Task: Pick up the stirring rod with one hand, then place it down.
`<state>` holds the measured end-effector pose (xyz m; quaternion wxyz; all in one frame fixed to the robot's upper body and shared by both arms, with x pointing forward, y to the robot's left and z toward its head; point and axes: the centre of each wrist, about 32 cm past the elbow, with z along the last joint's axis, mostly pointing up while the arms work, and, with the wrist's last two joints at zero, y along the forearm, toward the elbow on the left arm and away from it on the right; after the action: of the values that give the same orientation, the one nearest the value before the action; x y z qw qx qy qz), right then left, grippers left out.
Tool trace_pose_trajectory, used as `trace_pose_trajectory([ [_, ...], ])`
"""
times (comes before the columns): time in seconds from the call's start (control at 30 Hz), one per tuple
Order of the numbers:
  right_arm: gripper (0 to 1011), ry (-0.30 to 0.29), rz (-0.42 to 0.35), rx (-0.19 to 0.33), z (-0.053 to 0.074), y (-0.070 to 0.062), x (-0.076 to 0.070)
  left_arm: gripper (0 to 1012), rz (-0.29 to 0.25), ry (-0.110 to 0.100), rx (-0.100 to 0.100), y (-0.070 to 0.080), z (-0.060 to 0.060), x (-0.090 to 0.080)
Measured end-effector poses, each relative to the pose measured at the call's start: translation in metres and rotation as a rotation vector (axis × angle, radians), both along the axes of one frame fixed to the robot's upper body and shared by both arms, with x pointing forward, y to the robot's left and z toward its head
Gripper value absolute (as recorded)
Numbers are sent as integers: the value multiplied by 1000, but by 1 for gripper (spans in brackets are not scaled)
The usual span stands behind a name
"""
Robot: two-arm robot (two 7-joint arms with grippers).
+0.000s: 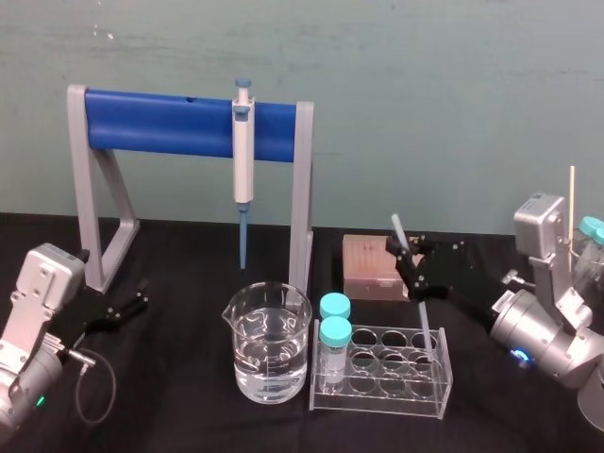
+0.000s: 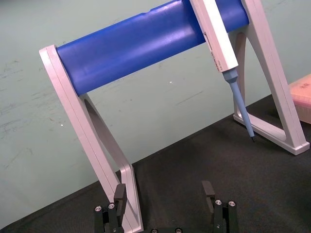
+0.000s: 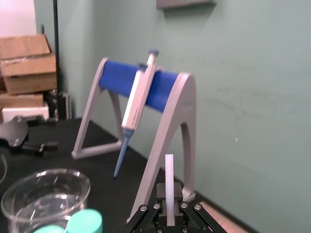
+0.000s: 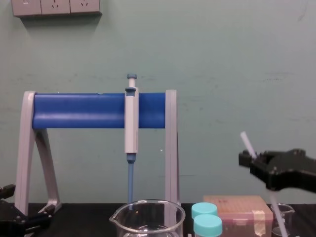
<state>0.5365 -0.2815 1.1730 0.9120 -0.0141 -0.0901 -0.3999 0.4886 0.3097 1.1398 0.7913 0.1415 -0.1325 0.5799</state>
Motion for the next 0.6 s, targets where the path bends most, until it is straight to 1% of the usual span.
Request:
trace_pose_trajectory([
  [0.13, 70, -55, -14, 32, 6, -1, -1, 1000, 0, 0, 0, 0, 0, 0],
  [0.23, 70, -85, -20, 53, 10, -2, -2, 1000, 0, 0, 0, 0, 0, 0],
  [0.27, 70, -106, -22, 69, 13, -2, -2, 1000, 0, 0, 0, 0, 0, 0],
  [0.33, 70, -127, -20, 82, 16, -2, -2, 1000, 0, 0, 0, 0, 0, 0],
  [0.37, 70, -148, -16, 90, 19, -1, -2, 1000, 0, 0, 0, 0, 0, 0],
  [0.47, 70, -180, -14, 104, 23, -2, -2, 1000, 0, 0, 0, 0, 0, 0],
  [0.5, 70, -199, -16, 109, 25, -2, -2, 1000, 0, 0, 0, 0, 0, 0],
  [0.57, 70, -226, -22, 111, 25, -2, -3, 1000, 0, 0, 0, 0, 0, 0],
  [0.6, 70, -257, -35, 117, 25, -1, -4, 1000, 0, 0, 0, 0, 0, 0],
])
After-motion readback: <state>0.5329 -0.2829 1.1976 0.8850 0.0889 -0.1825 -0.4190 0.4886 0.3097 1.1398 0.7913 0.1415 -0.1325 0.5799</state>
